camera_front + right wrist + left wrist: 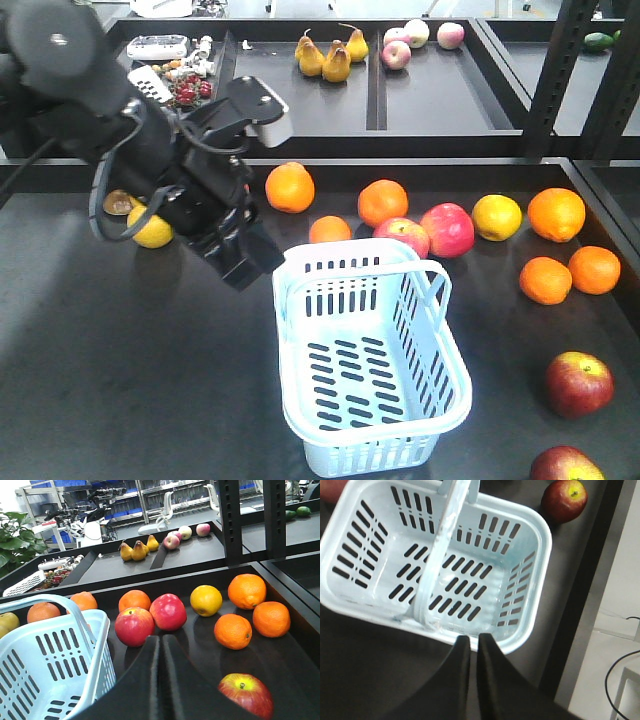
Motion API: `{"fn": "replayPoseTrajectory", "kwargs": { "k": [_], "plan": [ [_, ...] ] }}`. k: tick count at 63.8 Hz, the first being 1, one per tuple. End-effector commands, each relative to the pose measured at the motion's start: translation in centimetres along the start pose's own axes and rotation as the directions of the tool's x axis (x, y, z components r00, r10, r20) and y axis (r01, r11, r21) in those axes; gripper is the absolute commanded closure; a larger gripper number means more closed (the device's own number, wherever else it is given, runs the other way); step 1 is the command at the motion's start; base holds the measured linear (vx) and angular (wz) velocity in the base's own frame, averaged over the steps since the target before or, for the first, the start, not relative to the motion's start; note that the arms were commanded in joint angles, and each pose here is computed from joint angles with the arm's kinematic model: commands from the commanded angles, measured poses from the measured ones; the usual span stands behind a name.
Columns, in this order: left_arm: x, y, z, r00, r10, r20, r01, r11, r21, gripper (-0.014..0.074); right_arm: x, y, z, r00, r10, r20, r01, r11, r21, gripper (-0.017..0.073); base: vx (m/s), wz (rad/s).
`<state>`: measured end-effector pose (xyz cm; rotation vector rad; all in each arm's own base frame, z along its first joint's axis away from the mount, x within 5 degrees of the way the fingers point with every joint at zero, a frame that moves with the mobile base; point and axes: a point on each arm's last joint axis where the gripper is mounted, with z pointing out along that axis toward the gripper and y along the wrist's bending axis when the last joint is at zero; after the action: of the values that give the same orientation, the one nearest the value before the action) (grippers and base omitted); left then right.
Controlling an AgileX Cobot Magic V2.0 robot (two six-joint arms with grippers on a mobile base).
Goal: Pick three apples into basket with both arms
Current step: 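Open the left gripper, release the basket handle and withdraw the left arm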
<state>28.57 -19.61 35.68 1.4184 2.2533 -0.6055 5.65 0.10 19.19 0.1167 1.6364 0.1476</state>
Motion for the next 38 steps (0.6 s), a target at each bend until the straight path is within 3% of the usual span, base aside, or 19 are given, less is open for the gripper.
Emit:
{"fn": "replayPoseTrajectory", "kwargs": {
  "k": [1, 17, 29, 38],
  "plan": [
    [0.1, -2.1, -2.6, 0.997, -0.013, 0.082, 0.011, 1.000, 0.024, 0.0603, -0.3, 0.1, 0.0, 0.997, -0.014, 0.077, 0.015, 1.000, -0.012, 0.0568, 0.00, 0.00],
    [4.0, -5.3, -2.4, 0.989, -0.049, 0.137, 0.036, 0.995, 0.095, 0.0601, -0.3, 0.1, 0.0, 0.997, -0.014, 0.077, 0.015, 1.000, -0.012, 0.0568, 0.00, 0.00],
    [8.5, -7.6, -2.5, 0.971, -0.088, 0.224, 0.087, 0.996, 0.015, 0.0601, -0.3, 0.1, 0.0, 0.997, -0.014, 0.077, 0.015, 1.000, -0.012, 0.0568, 0.00, 0.00],
    [12.8, -9.0, -1.8, 0.950, -0.130, 0.283, 0.153, 0.986, -0.060, 0.0601, -0.3, 0.1, 0.0, 0.997, -0.014, 0.077, 0.015, 1.000, -0.012, 0.0568, 0.00, 0.00]
  ]
}}
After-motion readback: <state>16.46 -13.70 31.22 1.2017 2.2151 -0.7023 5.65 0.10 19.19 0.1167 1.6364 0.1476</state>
